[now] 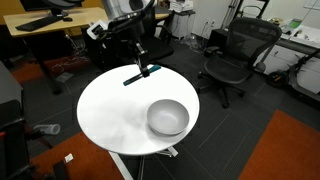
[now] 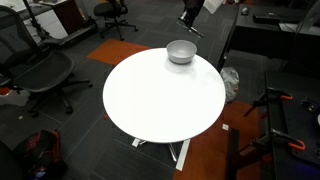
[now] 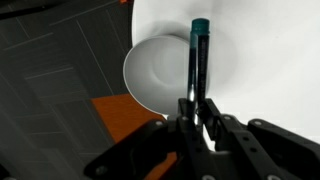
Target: Pick the pen and put it in the bowl
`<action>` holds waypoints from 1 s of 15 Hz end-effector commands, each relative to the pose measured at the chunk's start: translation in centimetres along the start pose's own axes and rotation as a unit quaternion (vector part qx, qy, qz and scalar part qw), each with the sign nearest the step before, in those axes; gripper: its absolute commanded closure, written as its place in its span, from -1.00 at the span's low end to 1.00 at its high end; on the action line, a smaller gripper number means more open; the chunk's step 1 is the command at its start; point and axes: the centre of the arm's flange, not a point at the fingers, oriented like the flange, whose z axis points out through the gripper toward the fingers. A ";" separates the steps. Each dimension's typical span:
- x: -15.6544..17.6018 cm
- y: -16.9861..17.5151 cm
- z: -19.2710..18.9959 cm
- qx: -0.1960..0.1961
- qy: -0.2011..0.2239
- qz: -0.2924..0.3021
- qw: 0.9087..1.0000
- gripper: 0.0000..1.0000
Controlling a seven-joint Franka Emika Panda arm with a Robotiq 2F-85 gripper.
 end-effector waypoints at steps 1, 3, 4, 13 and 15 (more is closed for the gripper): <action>2.8 1.6 0.6 -0.034 -0.012 0.054 0.998 0.91; 3.8 2.5 1.7 -0.037 -0.022 0.073 0.996 0.91; 2.0 2.4 0.9 -0.023 -0.011 0.052 0.998 0.63; 3.0 2.7 3.2 -0.022 -0.025 0.071 0.997 0.91; 2.9 3.0 4.3 -0.015 -0.038 0.083 0.996 0.91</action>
